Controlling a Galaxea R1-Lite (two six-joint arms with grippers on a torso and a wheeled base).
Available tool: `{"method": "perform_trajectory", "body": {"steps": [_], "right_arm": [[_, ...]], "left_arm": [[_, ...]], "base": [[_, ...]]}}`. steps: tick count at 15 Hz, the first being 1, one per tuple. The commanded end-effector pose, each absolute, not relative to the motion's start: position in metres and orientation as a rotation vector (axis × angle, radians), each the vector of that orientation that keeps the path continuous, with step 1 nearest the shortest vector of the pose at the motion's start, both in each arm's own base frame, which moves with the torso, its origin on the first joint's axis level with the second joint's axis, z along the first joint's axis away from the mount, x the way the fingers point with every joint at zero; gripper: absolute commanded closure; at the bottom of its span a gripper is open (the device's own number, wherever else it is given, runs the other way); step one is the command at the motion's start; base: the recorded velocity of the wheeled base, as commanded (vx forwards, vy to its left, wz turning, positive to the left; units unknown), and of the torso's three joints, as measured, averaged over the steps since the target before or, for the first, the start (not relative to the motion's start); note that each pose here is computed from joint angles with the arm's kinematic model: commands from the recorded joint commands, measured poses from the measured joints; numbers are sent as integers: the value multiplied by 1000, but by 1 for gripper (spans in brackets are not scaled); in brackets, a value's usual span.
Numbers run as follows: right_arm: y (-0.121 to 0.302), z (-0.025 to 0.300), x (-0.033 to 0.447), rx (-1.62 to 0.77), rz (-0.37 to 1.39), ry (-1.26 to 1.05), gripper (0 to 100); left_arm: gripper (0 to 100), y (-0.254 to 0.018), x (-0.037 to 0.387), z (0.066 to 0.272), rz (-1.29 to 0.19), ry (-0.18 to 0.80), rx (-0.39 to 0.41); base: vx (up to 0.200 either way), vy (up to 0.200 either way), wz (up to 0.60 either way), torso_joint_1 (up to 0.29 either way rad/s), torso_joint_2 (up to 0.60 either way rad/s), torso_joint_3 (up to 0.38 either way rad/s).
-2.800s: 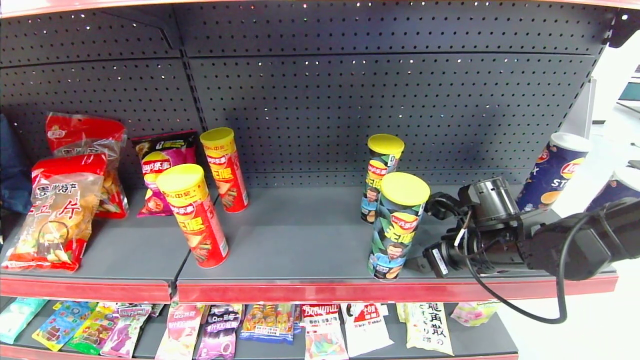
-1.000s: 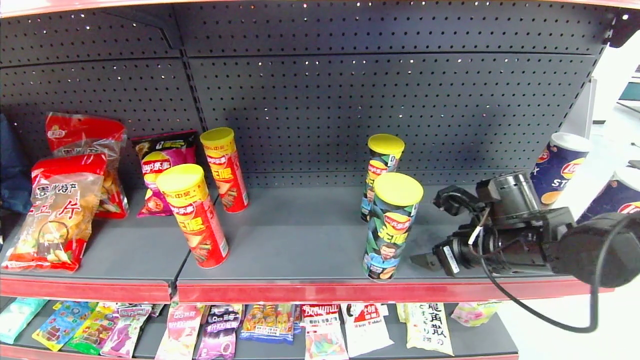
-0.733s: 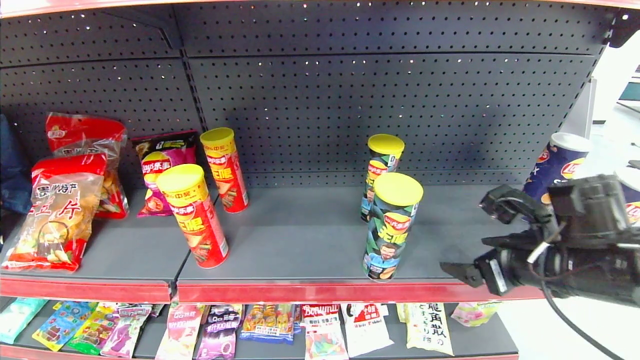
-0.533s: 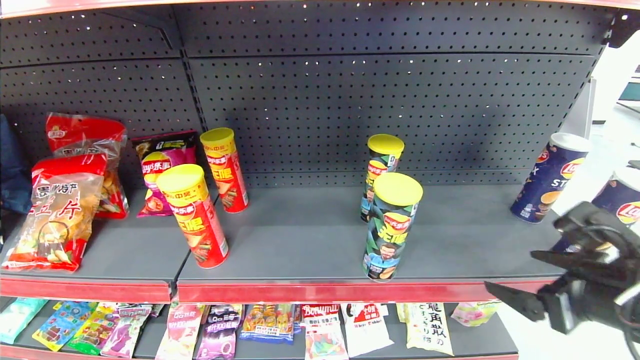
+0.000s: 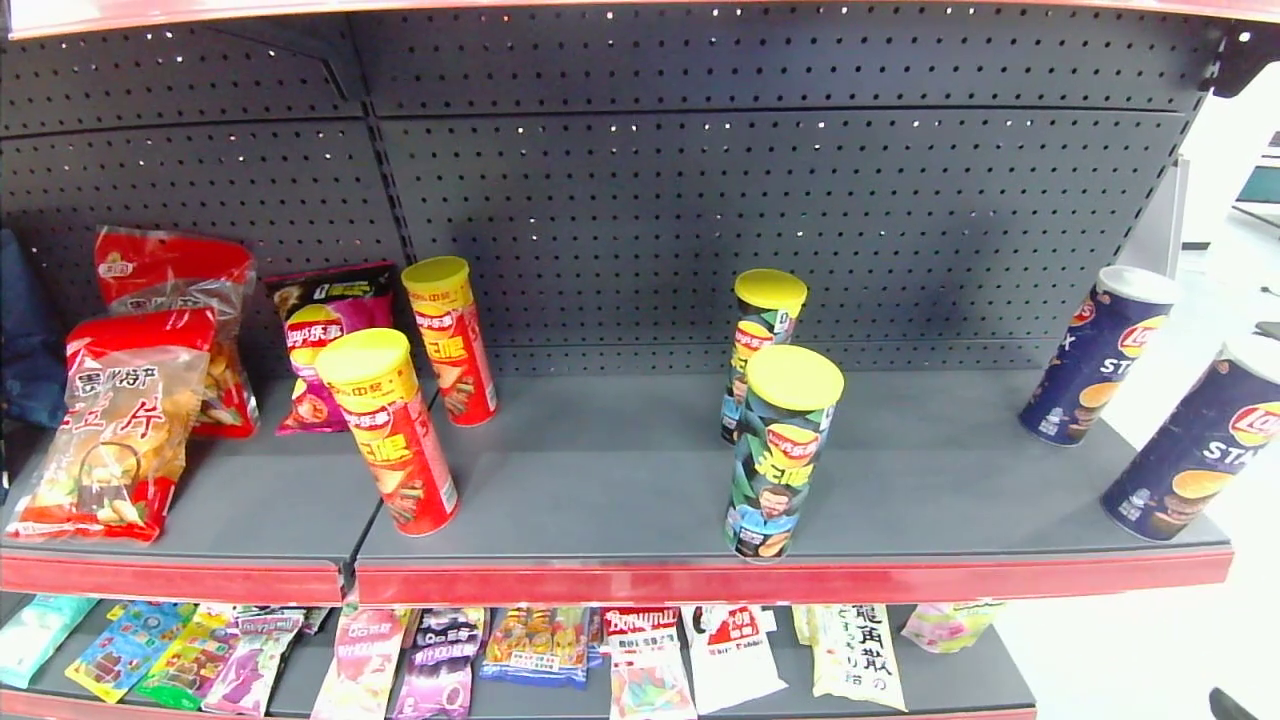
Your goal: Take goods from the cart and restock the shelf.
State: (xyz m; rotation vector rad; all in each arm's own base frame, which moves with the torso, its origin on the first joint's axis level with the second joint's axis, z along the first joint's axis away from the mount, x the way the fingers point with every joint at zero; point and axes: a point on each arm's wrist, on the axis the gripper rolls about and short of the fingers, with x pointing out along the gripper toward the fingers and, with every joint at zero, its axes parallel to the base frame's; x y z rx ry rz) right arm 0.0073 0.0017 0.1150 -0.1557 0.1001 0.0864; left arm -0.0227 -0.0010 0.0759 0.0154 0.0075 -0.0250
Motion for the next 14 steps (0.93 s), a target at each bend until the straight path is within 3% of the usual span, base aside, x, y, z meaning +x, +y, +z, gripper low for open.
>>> {"method": "perform_trajectory", "body": {"steps": [1, 3, 14], "right_arm": [[1, 87, -19, -70, -15, -38, 0], [0, 75, -23, 32, 18, 16, 0], [0, 75, -23, -3, 26, 1, 0]], "left_arm": [[0, -1, -23, 76, -25, 7, 15], [0, -1, -23, 76, -26, 7, 15], [0, -1, -23, 76, -25, 7, 15]], "base": [[0, 0, 0, 0, 0, 0], [0, 0, 0, 0, 0, 0], [0, 0, 0, 0, 0, 0]]}}
